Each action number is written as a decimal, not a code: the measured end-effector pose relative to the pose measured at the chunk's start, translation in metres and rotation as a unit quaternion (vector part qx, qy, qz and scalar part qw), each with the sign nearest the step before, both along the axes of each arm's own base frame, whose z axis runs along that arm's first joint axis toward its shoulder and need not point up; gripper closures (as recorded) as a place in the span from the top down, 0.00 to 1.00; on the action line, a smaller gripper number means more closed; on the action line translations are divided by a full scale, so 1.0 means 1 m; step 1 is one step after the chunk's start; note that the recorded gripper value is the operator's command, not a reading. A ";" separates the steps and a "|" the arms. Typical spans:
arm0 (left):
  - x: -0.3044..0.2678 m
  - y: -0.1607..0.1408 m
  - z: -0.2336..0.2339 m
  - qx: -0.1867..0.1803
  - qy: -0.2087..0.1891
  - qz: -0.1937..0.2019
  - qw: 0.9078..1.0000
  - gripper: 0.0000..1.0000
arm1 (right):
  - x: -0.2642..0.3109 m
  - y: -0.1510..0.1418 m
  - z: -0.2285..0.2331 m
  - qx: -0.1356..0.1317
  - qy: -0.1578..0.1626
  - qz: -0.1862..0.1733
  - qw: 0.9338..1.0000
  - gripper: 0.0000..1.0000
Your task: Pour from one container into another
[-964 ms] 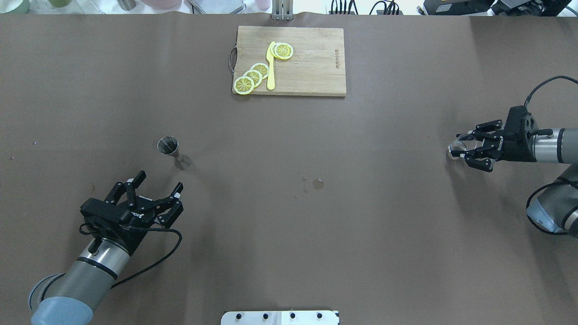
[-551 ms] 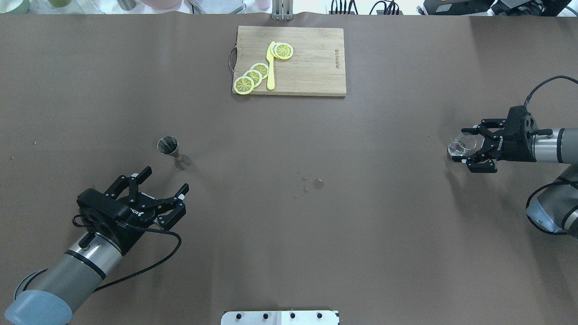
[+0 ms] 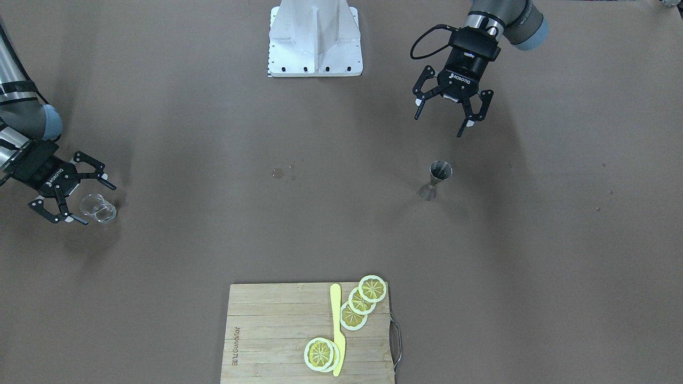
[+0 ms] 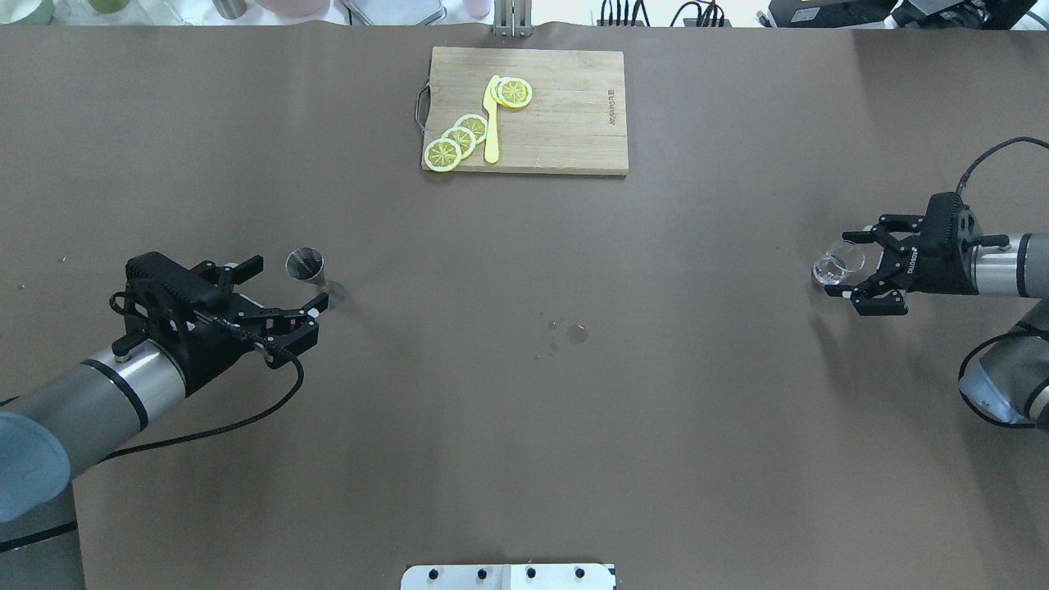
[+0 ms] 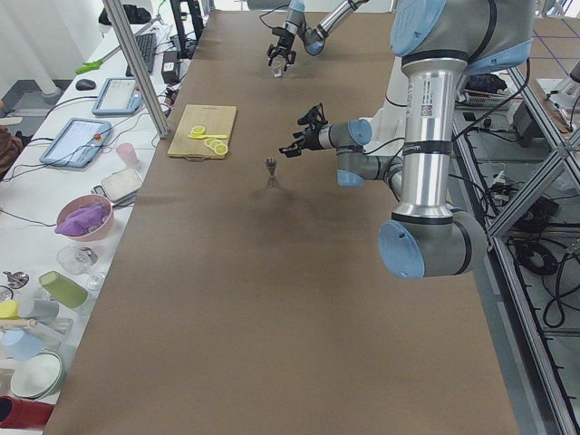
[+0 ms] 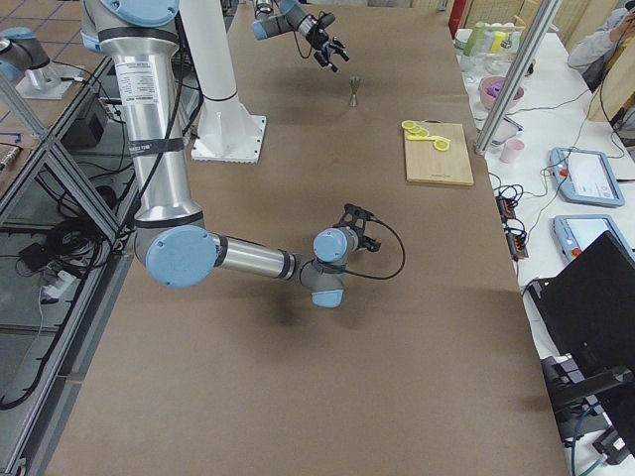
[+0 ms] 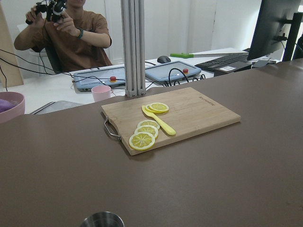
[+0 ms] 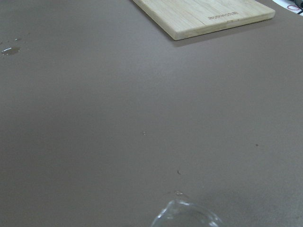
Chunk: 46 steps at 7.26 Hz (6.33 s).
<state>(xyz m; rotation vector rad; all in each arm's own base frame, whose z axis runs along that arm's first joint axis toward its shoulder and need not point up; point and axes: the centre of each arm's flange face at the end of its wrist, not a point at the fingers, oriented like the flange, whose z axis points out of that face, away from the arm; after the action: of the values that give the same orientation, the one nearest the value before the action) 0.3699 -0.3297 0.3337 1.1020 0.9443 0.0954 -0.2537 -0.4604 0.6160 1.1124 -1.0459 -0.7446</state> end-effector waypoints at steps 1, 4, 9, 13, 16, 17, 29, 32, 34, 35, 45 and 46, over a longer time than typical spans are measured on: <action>-0.003 -0.015 -0.011 -0.018 -0.022 0.024 0.999 0.98 | 0.007 0.004 -0.005 0.004 -0.004 0.002 1.000 1.00; -0.018 -0.068 -0.041 -0.133 -0.089 0.145 0.976 0.98 | 0.043 -0.004 -0.029 0.014 -0.015 0.015 1.000 1.00; -0.093 -0.157 0.040 -0.324 -0.090 0.221 0.916 0.98 | 0.122 -0.045 -0.036 -0.087 0.045 0.088 0.991 1.00; -0.265 -0.236 0.162 -0.503 0.027 0.183 0.844 0.98 | 0.177 -0.085 -0.019 -0.243 0.118 0.160 0.949 1.00; -0.301 -0.244 0.222 -0.550 0.018 0.145 0.822 0.98 | 0.223 -0.109 -0.009 -0.433 0.159 0.163 0.872 1.00; -0.310 -0.245 0.236 -0.540 -0.001 0.150 0.828 0.98 | 0.236 -0.107 0.003 -0.502 0.159 0.150 0.837 1.00; -0.455 -0.163 0.314 -0.481 -0.080 0.154 0.859 0.98 | 0.315 -0.077 0.023 -0.630 0.145 0.157 0.747 1.00; -0.454 -0.162 0.310 -0.480 -0.078 0.153 0.860 0.98 | 0.320 -0.059 0.038 -0.602 0.166 0.132 0.770 1.00; -0.453 -0.157 0.313 -0.481 -0.078 0.154 0.860 0.98 | 0.320 -0.054 0.043 -0.600 0.169 0.129 0.771 1.00; -0.453 -0.157 0.315 -0.481 -0.079 0.154 0.859 0.98 | 0.320 -0.054 0.043 -0.600 0.169 0.129 0.771 1.00; -0.454 -0.153 0.318 -0.484 -0.078 0.155 0.858 0.98 | 0.322 -0.054 0.044 -0.598 0.176 0.136 0.770 1.00; -0.454 -0.152 0.320 -0.485 -0.079 0.155 0.857 0.98 | 0.322 -0.054 0.044 -0.598 0.176 0.136 0.770 1.00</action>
<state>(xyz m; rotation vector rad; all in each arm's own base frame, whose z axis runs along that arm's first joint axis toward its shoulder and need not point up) -0.0837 -0.4815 0.6536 -0.0031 0.8461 -0.0339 0.0685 -0.5141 0.6599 -0.0236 -0.7575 0.0537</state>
